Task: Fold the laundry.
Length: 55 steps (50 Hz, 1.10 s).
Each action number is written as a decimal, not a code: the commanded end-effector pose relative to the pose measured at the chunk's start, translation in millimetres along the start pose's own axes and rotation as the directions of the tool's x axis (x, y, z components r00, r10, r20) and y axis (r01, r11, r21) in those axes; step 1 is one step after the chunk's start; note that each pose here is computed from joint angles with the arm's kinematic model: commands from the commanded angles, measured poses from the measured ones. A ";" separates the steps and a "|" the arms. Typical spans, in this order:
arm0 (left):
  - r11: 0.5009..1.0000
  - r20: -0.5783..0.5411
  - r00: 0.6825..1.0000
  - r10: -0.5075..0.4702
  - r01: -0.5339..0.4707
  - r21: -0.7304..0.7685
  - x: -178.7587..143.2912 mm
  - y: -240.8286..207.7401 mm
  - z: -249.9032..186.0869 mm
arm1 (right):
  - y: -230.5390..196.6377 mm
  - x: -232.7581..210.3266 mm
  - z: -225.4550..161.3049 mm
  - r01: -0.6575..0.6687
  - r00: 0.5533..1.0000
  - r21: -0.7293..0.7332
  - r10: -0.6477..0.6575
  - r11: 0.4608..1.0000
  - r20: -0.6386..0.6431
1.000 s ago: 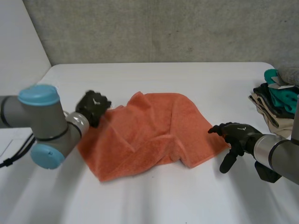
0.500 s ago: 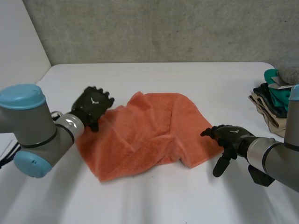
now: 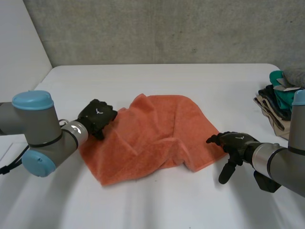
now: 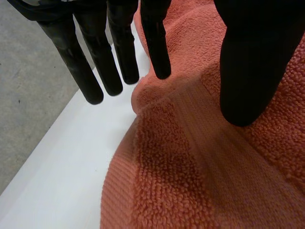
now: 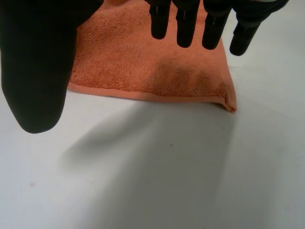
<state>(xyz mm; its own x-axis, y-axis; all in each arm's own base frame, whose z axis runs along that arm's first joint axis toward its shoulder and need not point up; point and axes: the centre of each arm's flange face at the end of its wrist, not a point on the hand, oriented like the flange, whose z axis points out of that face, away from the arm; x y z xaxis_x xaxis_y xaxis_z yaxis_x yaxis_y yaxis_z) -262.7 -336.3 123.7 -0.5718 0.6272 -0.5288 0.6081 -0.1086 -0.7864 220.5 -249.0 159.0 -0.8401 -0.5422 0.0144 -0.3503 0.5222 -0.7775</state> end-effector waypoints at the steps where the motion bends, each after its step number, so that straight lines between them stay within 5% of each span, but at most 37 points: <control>1: 1.000 -0.001 1.000 -0.005 0.005 -0.012 0.5 5.1 1.8 | -0.3 0.3 -0.1 0.000 1.000 0.002 0.000 1.000 -0.002; 18: 0.999 0.078 0.997 0.026 -0.029 0.030 -19.4 -21.6 -5.9 | -6.7 5.6 -3.5 -0.005 1.000 0.023 0.005 1.000 -0.014; 40: 0.999 -0.007 1.000 0.024 -0.024 -0.030 13.7 1.3 3.3 | -6.0 8.2 -2.0 -0.011 1.000 0.019 0.011 1.000 -0.019; 55: 0.990 0.230 0.973 -0.002 -0.031 0.141 -47.6 -75.6 -39.1 | -11.3 0.7 -1.2 0.008 1.000 0.031 -0.008 0.999 0.003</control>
<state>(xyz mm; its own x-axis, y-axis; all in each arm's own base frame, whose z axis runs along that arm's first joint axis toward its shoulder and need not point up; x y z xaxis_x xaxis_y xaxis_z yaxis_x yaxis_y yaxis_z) -265.9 -335.7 180.7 -0.6411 0.4899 -0.5908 0.5904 -0.1772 -0.7874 215.6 -257.6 167.6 -0.8490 -0.5277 0.0254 -0.3364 0.5029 -0.7962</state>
